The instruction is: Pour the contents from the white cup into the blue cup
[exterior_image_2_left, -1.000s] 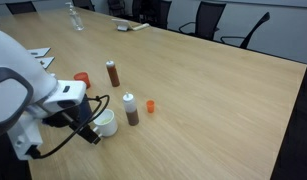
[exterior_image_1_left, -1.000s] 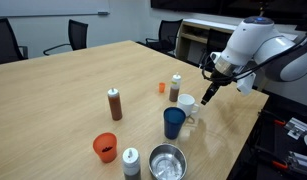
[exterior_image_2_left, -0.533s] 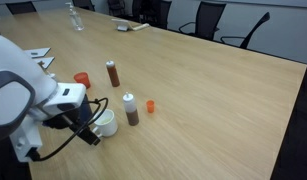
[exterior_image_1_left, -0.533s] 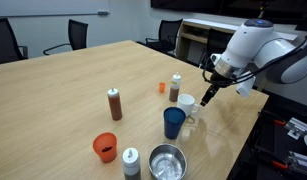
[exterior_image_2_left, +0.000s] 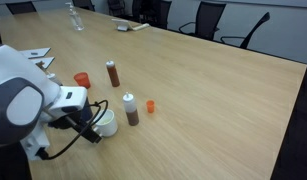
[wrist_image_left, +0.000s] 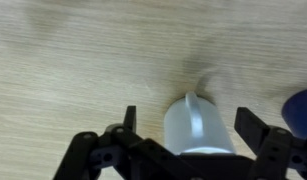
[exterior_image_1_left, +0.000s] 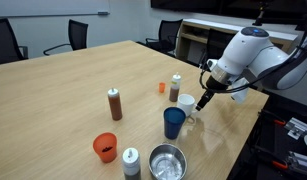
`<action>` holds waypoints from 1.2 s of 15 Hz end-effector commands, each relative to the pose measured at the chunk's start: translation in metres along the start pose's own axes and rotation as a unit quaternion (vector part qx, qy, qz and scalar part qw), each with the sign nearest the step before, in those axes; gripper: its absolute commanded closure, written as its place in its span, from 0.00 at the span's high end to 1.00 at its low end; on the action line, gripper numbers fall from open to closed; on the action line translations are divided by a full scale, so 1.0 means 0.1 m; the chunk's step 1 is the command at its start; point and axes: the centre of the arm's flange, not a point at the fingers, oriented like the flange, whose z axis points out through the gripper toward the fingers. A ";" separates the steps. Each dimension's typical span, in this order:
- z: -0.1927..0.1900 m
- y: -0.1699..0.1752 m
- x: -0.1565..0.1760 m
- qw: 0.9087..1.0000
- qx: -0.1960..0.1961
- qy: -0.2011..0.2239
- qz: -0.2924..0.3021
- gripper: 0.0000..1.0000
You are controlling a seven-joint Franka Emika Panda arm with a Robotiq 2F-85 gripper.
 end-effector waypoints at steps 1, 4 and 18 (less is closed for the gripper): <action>0.24 -0.04 0.01 1.000 0.005 0.013 0.000 1.00; 0.35 -0.05 0.05 1.000 0.005 0.011 -0.002 1.00; 0.52 -0.02 0.12 0.999 0.010 0.032 -0.005 0.00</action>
